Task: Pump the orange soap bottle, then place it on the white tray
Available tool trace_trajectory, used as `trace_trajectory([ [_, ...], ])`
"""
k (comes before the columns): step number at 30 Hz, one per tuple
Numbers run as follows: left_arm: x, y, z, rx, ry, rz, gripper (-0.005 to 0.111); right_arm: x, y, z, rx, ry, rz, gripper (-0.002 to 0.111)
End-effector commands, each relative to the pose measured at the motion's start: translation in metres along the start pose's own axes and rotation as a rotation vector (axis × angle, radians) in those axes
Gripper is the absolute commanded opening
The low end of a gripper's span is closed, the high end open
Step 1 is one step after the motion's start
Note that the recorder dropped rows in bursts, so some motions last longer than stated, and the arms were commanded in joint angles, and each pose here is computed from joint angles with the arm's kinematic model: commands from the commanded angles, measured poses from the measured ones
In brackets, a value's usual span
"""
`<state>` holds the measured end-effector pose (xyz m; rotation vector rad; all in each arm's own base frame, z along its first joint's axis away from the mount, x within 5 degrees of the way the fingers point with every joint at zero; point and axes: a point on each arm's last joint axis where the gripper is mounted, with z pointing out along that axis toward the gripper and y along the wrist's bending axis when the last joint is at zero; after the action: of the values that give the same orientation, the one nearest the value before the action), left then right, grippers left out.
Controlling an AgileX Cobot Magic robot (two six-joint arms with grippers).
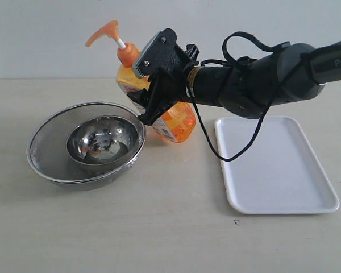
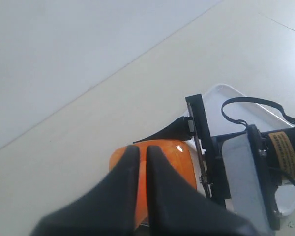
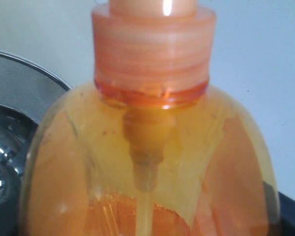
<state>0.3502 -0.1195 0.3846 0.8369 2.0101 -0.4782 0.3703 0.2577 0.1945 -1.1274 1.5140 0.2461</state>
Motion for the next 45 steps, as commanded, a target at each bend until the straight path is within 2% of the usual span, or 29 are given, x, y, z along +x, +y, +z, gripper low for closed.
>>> trace_trajectory([
  [1,-0.007,-0.006,-0.012,-0.017,-0.030,0.028,0.005,-0.012,-0.003,-0.002,0.008,-0.071,-0.011,0.000],
  [11,-0.009,-0.008,-0.031,-0.100,-0.004,0.062,0.005,-0.012,-0.003,-0.002,0.008,-0.071,-0.007,0.000],
  [28,-0.013,-0.016,-0.048,-0.102,-0.014,0.085,0.005,-0.012,-0.003,-0.002,0.008,-0.071,-0.007,0.000],
  [36,-0.017,-0.021,-0.075,-0.190,-0.018,0.100,0.005,-0.012,-0.003,-0.002,0.008,-0.071,-0.007,0.000],
  [45,-0.026,-0.038,-0.110,-0.219,-0.097,0.135,0.005,-0.012,-0.003,-0.002,0.008,-0.071,-0.007,0.000],
])
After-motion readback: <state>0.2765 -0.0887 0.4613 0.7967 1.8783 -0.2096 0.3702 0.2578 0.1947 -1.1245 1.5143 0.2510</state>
